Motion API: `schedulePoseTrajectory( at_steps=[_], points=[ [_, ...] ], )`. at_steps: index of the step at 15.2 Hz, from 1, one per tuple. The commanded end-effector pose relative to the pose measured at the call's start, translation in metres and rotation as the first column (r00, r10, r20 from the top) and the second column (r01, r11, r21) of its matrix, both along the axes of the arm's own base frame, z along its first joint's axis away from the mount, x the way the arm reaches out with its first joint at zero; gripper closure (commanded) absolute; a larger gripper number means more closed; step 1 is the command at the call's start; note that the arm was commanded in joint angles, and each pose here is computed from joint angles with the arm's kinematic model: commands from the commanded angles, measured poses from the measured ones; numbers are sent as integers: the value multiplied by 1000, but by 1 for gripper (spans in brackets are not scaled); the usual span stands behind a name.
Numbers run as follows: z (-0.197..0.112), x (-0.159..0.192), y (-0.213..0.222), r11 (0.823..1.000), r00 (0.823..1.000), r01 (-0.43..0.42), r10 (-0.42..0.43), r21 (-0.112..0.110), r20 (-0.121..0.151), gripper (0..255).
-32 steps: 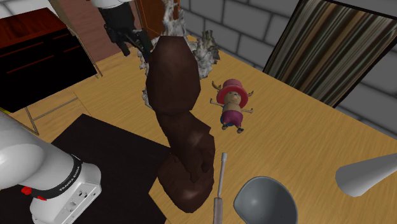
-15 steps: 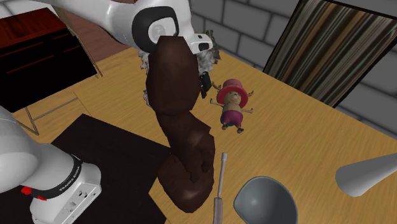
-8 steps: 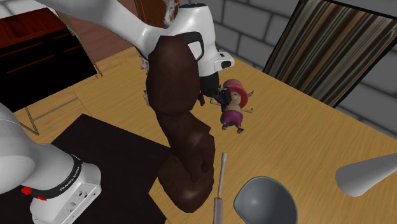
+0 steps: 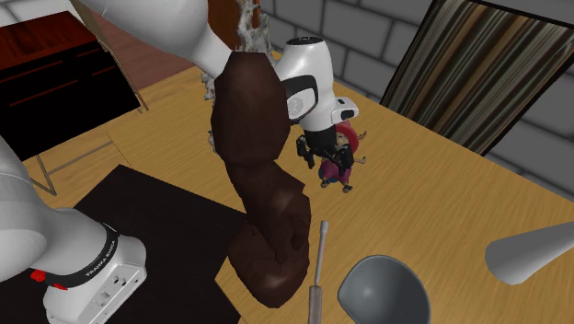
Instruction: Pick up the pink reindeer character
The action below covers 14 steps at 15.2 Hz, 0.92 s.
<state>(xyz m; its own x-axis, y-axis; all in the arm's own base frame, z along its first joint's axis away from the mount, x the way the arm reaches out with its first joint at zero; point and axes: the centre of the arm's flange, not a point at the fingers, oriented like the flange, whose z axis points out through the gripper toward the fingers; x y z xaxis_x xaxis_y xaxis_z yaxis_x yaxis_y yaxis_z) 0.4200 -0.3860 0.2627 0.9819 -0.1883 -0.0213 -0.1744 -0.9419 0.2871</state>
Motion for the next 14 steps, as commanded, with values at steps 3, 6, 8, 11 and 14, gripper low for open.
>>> schedulePoseTrajectory(
  at_steps=[3, 6, 8, 11, 14],
  points=[
    [-21, 0, -1, 1000, 1000, 0, 0, -1, 0, 0],
    [-24, 0, -1, 1000, 1000, 0, 0, -1, 0, 0],
    [-24, 0, -1, 1000, 1000, 0, 0, -1, 0, 255],
    [-24, 0, -1, 1000, 1000, 0, 0, -1, 0, 255],
    [-24, 0, -1, 1000, 1000, 0, 0, -1, 0, 255]
  ],
)
